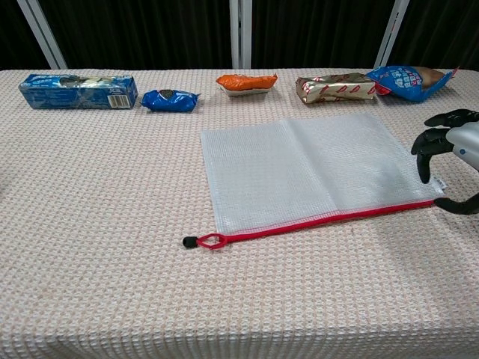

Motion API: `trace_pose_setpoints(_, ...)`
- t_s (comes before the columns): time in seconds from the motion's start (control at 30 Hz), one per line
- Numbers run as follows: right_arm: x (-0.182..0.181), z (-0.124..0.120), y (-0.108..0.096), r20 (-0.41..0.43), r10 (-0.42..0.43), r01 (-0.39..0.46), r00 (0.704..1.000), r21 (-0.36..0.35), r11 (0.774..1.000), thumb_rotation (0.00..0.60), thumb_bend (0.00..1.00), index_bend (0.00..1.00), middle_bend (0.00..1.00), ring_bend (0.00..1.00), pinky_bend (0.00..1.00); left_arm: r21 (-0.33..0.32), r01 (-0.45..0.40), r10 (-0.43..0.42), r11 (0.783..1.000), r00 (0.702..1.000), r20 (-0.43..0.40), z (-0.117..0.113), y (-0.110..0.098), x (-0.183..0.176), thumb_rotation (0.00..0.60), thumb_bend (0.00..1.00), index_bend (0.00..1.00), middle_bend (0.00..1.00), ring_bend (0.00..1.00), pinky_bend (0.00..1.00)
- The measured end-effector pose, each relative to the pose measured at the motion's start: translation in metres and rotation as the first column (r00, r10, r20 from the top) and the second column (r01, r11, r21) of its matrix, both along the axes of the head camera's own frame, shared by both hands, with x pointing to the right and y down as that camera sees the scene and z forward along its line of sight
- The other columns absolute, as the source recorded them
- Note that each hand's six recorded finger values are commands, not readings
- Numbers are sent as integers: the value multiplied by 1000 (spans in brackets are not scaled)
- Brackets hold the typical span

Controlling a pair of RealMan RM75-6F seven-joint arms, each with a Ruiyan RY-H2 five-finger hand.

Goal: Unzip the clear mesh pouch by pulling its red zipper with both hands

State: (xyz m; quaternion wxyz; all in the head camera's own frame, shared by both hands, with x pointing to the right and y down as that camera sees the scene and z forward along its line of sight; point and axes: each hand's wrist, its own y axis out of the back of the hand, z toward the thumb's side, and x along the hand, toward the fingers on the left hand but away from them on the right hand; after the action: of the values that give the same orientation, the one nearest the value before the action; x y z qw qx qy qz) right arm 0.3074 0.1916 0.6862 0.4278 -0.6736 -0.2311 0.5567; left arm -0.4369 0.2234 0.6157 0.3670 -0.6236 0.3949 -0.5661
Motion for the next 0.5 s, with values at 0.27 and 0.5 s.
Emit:
trace_pose_setpoints(0.27, -83, -25, -3, 223, -204, 239, 953, -145, 960, 600, 81, 115, 145, 0, 0, 8, 31, -31, 999, 999, 10, -6, 8, -8, 600, 0, 231, 157, 103, 171)
trace_pose_setpoints(0.5, -176, -8, 7, 414, -285, 405, 865, -239, 882, 600, 176, 215, 132, 0, 0, 13, 49, -49, 999, 999, 10, -9, 13, -14, 600, 0, 231, 155, 103, 171)
